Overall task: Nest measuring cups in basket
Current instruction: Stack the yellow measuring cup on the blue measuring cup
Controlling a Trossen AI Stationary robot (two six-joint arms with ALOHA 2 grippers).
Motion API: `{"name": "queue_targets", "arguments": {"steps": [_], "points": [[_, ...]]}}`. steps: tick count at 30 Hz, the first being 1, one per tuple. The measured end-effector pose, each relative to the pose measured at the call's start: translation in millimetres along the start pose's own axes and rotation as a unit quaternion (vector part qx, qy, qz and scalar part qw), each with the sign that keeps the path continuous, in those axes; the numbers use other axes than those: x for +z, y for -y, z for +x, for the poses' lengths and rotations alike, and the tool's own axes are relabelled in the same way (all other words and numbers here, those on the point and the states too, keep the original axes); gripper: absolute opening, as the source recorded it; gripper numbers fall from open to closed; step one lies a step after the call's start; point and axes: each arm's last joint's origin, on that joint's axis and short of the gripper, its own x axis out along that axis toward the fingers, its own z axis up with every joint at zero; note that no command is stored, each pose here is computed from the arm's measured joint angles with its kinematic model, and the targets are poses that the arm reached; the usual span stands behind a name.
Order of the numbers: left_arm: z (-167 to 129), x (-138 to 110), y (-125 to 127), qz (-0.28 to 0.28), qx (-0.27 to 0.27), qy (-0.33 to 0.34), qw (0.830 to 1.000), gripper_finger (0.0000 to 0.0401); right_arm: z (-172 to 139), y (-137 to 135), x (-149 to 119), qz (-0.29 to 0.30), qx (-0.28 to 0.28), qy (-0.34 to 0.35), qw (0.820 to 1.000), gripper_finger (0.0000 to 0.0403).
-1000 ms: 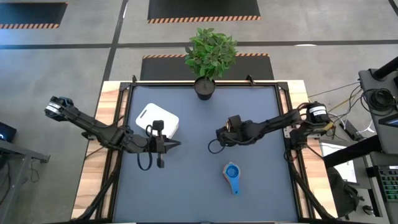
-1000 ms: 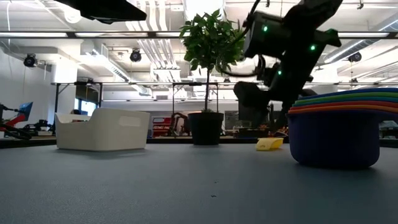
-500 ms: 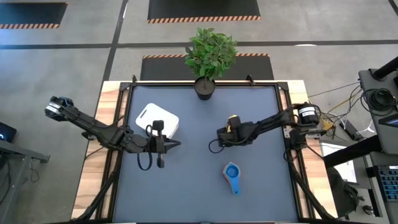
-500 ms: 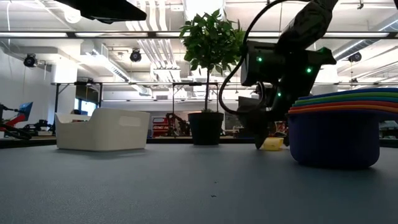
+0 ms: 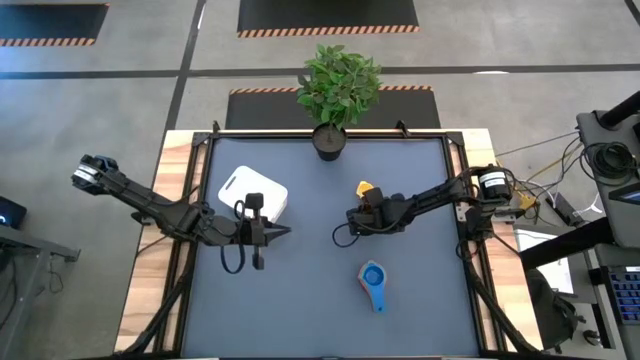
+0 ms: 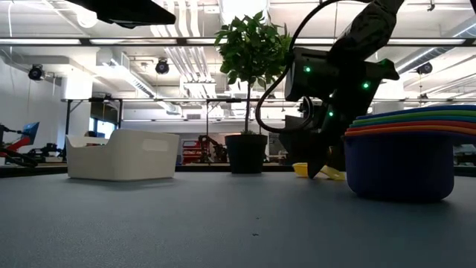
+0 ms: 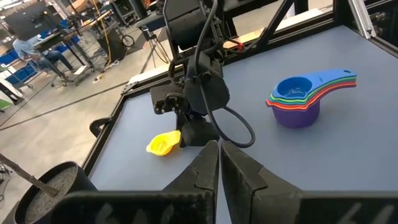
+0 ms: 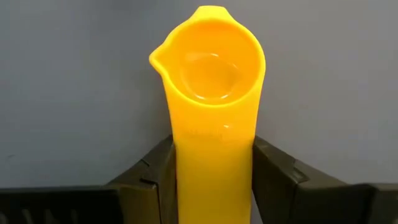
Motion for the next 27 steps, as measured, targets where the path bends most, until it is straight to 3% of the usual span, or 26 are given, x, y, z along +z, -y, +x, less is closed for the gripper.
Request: {"name": "queue_targets", "arguments": {"steps": [14,27], "points": [[0.0,-0.1,0.0,0.000,0.000,0.000,1.000,0.0000,-18.4,6.5,9.4,-0.006,0.017,-0.004,1.000,0.0160],[0.0,-0.1,0.0,0.000,0.000,-0.001,1.000,0.0000,-92.7,16.4,21.4,0.006,0.164,-0.025,0.986,0.0158]]}}
